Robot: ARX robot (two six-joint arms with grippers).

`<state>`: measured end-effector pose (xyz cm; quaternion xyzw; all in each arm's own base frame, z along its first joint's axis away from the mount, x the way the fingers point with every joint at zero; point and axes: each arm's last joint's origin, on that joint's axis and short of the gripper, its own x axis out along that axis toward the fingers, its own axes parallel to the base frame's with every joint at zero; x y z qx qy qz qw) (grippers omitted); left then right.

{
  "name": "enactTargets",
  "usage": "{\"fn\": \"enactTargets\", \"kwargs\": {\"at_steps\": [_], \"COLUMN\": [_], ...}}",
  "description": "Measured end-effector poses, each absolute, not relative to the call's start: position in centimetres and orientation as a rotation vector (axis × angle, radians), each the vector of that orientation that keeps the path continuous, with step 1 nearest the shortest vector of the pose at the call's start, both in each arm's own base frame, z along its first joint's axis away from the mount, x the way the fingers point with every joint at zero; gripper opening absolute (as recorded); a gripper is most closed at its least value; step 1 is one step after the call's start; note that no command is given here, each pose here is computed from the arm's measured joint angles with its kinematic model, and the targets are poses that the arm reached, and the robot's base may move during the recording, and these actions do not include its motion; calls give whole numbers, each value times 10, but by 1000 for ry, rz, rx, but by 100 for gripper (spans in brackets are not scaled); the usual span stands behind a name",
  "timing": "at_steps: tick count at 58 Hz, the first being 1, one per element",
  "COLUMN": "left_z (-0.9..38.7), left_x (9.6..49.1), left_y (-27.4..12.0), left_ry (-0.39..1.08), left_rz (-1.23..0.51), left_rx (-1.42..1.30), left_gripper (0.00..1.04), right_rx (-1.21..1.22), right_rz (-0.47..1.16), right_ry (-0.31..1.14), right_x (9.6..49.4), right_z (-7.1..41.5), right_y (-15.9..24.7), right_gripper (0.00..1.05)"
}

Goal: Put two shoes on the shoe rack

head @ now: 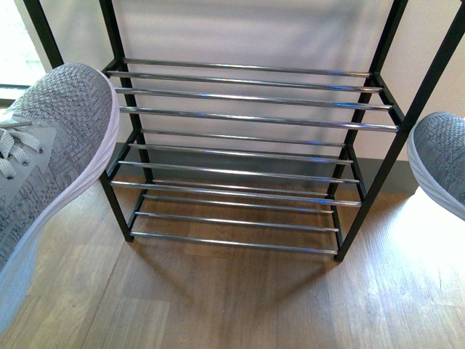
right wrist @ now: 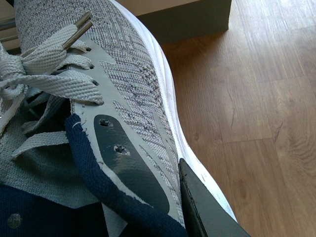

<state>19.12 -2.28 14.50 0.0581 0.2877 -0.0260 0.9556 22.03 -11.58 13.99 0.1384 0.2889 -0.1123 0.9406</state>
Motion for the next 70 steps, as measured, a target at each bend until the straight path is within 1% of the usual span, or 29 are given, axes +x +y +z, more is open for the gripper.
{"fn": "enactTargets", "kwargs": {"at_steps": [70], "left_z": [145], "left_x": [191], "left_y": [-23], "left_ry": [585], "left_rz": [-53], "left_rx": [118], "left_gripper": [2], "right_rx": [283], "right_rz": [-218], "right_ry": [588], "right_x": [221], "right_z": [140], "right_y": [-115], "right_gripper": [1]}}
